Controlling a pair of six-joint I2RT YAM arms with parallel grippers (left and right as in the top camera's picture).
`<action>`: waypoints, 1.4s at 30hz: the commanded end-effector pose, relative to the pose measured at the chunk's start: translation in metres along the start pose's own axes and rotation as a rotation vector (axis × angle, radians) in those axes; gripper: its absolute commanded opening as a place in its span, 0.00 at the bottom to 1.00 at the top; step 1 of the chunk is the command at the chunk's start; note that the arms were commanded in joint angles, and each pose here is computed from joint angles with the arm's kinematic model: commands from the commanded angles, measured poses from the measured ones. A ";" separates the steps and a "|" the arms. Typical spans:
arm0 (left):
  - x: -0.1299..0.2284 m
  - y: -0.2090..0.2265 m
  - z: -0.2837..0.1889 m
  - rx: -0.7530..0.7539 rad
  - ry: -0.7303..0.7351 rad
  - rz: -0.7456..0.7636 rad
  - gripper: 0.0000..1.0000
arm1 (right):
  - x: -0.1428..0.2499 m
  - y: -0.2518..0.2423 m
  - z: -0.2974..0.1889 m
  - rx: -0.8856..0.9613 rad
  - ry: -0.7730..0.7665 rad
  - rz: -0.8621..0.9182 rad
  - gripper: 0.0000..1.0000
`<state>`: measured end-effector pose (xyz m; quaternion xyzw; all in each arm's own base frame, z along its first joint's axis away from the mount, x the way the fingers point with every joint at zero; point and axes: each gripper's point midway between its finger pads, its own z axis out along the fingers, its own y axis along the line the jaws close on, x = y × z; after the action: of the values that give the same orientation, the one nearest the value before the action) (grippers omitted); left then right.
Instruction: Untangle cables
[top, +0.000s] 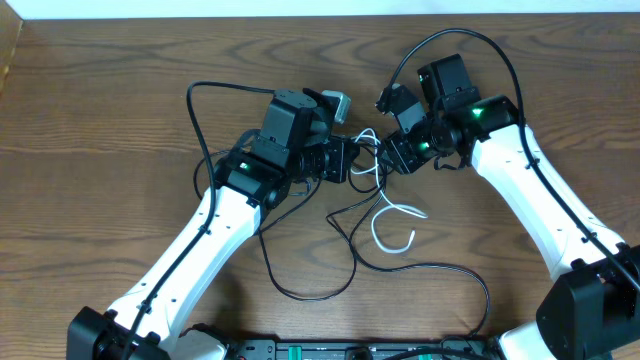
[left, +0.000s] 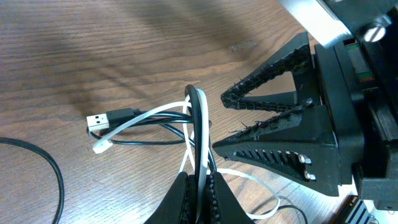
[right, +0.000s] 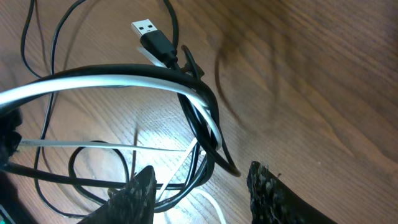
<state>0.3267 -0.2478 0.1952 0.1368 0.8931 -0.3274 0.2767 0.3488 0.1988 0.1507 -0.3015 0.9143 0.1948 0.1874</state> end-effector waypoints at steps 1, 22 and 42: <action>-0.009 -0.008 -0.014 0.013 -0.045 0.028 0.07 | 0.006 0.000 0.006 -0.004 0.017 0.009 0.44; -0.010 -0.023 -0.021 0.079 -0.049 0.031 0.07 | 0.007 0.014 0.016 -0.099 -0.010 0.044 0.28; -0.021 0.007 -0.040 -0.126 -0.138 -0.021 0.08 | 0.010 0.011 0.015 -0.082 0.006 0.081 0.01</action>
<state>0.3089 -0.2454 0.2460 0.1392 0.8643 -0.3660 0.3155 0.3453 0.2107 0.1409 -0.2791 0.9119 0.2384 0.1837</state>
